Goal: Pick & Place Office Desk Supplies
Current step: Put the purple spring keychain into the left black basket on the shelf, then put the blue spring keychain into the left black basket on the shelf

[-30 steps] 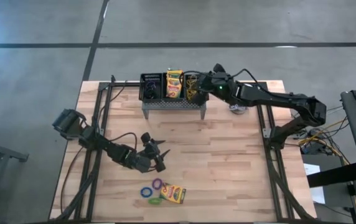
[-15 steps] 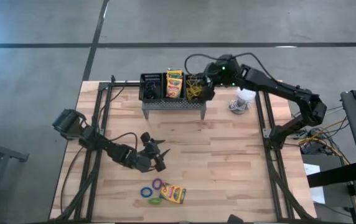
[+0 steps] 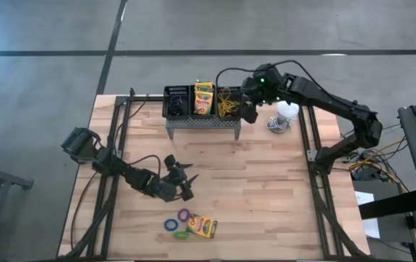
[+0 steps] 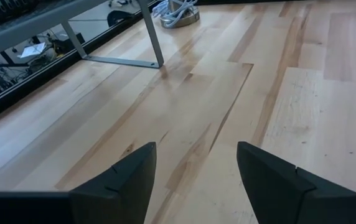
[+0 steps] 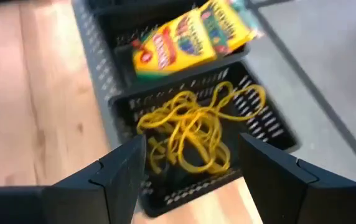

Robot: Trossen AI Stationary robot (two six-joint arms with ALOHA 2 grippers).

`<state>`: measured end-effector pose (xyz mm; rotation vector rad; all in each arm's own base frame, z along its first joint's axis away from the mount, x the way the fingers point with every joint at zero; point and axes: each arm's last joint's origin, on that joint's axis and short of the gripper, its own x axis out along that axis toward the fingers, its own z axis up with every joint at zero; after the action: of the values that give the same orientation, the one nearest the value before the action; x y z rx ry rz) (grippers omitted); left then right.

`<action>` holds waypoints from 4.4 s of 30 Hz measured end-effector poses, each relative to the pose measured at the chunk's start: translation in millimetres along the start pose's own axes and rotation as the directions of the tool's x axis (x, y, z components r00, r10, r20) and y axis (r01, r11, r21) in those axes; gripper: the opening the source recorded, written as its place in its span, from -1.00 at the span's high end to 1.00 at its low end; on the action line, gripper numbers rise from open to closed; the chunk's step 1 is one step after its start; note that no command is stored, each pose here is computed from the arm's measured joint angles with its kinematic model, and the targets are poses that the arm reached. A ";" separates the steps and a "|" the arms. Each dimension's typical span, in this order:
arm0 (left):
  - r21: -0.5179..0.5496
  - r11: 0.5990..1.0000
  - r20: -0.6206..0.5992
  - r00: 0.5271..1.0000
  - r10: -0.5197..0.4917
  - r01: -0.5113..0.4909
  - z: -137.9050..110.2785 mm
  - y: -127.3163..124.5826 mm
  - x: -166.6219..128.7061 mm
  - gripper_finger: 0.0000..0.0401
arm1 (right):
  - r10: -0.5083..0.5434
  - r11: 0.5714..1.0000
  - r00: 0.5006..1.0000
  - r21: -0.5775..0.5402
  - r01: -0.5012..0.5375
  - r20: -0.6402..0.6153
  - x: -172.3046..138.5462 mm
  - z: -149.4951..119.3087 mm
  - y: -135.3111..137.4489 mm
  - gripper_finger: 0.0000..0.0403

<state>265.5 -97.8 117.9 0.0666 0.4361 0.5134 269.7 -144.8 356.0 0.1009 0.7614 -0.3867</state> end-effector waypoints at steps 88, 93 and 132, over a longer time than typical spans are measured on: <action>-0.099 0.945 -0.044 0.950 0.308 -0.311 161.6 222.1 23.4 0.85 | 0.424 0.781 0.899 -0.548 -0.300 0.110 56.2 -177.0 209.6 -0.11; -0.222 0.959 -0.081 0.983 0.162 -0.177 151.5 246.4 28.9 0.82 | 0.421 0.782 0.900 -0.545 -0.301 0.108 56.7 -177.8 208.9 -0.11; 0.230 0.843 -0.260 0.866 -0.428 0.486 7.3 13.0 -119.3 0.27 | 0.419 0.793 0.899 -0.534 -0.293 0.129 59.5 -176.8 206.0 -0.11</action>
<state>169.3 -144.5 172.9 0.1887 0.7008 -0.0268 271.0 67.8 177.0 -0.2916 0.5623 0.1760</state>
